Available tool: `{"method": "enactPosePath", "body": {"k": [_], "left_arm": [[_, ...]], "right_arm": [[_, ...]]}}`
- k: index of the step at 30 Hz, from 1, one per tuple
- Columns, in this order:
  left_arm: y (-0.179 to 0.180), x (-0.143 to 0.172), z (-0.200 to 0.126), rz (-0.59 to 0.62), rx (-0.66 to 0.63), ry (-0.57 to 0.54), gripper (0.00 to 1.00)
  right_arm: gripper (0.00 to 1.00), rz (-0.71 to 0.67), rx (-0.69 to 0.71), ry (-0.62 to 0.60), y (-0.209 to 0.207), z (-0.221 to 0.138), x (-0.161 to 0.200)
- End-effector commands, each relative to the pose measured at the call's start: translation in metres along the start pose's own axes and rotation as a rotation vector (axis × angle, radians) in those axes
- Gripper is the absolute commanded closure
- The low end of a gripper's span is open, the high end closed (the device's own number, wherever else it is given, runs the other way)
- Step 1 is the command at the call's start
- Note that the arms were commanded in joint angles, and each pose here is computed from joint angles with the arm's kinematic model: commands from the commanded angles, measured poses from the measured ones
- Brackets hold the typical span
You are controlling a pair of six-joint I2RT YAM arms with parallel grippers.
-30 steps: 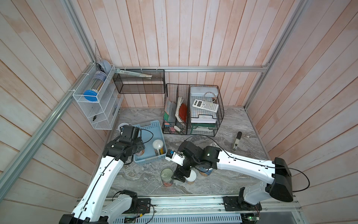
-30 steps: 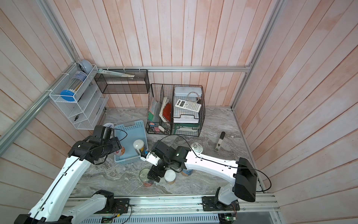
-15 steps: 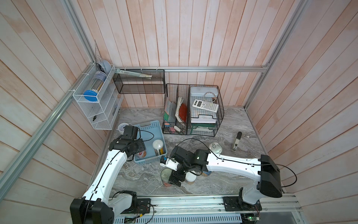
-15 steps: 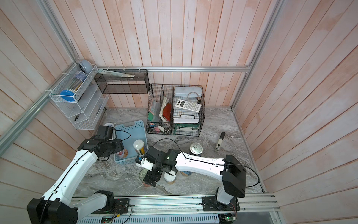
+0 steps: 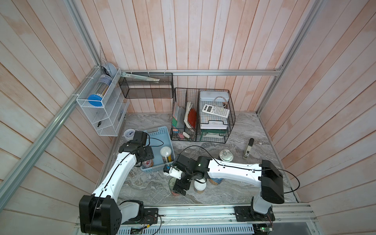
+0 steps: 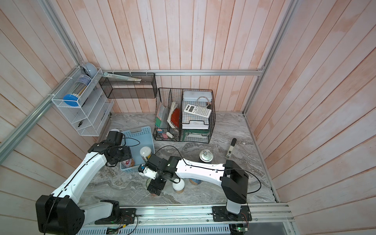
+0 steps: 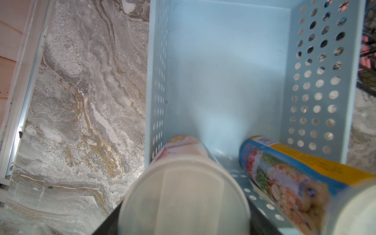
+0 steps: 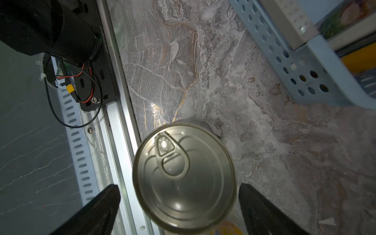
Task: Put the canned food in the basket
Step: Place the canned food in the basket, then pick up the canned food from the center of the board.
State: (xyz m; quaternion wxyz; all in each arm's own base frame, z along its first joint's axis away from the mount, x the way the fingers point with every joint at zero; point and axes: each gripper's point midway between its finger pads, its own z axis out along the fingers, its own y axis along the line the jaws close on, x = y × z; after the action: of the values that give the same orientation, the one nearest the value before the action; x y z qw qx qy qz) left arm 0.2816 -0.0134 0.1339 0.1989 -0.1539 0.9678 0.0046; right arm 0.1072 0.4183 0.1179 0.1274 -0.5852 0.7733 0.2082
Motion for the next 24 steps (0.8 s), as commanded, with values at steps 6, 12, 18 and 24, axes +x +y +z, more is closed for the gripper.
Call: {"method": "enactPosePath", "body": {"k": [6, 12, 18, 24], "left_arm": [[0.000, -0.015, -0.001, 0.021, -0.017, -0.032, 0.25], [0.002, -0.014, -0.001, 0.020, -0.026, -0.024, 0.10], [0.004, -0.016, -0.007, 0.009, -0.026, -0.054, 0.04], [0.003, -0.024, -0.029, -0.022, 0.007, -0.132, 0.01]], "right_arm": [[0.02, -0.024, 0.036, 0.135, -0.008, 0.021, 0.015], [0.05, -0.020, 0.042, 0.148, -0.010, 0.027, 0.020], [0.16, -0.031, 0.055, 0.130, -0.009, 0.025, 0.017], [0.36, -0.060, 0.062, 0.117, -0.002, 0.017, 0.011]]}}
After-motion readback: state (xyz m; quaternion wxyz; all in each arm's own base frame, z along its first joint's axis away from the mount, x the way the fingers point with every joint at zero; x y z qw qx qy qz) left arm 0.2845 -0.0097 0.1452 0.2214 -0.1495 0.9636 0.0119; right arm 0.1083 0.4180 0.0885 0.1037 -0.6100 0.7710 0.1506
